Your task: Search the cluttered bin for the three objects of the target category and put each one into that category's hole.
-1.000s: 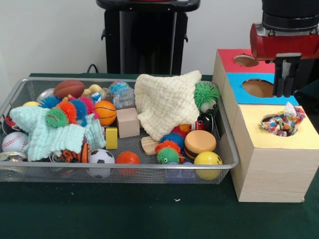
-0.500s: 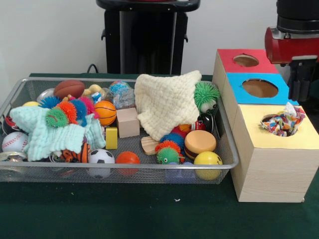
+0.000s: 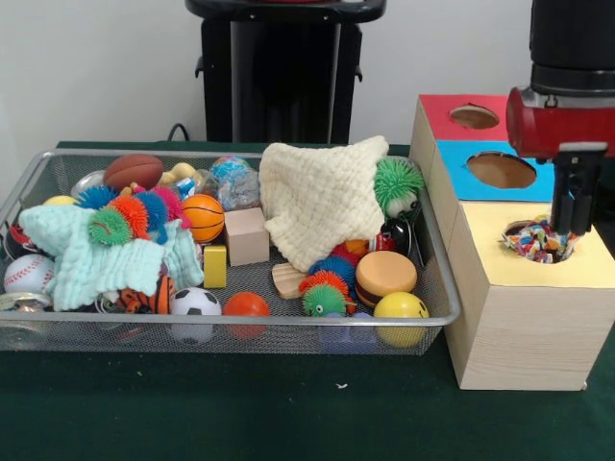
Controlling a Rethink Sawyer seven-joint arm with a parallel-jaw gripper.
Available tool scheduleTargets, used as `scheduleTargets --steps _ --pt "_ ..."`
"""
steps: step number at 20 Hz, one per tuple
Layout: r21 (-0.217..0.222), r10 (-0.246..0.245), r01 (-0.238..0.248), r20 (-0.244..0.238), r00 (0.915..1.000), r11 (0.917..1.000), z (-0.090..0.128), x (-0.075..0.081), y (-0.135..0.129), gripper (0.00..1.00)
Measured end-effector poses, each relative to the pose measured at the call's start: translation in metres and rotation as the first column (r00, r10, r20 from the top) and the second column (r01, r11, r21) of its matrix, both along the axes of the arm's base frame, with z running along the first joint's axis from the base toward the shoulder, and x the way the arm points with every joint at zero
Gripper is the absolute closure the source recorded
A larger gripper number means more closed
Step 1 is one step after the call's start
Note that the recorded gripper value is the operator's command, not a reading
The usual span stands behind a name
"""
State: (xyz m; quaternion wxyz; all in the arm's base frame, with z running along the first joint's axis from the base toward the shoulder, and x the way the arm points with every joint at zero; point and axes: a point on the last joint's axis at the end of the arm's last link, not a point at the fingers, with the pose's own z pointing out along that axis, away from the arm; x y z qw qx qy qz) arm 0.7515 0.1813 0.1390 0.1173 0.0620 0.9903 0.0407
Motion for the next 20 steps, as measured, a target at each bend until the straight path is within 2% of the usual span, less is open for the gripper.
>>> scheduleTargets --steps 3,7,12,15,20 --pt "-0.021 0.010 -0.010 0.007 0.9999 0.9997 -0.013 -0.002 -0.002 1.00" --pt "-0.045 0.033 -0.034 -0.022 0.9992 0.9984 -0.036 -0.011 -0.004 1.00" --pt "-0.063 0.052 -0.055 -0.047 0.9975 0.9965 -0.053 -0.019 -0.005 1.00" --pt "-0.061 0.053 -0.057 -0.062 0.9966 0.9965 -0.053 -0.022 -0.005 1.00" --pt "-0.047 0.060 -0.064 -0.090 0.9941 0.9968 -0.038 -0.025 -0.001 1.00"
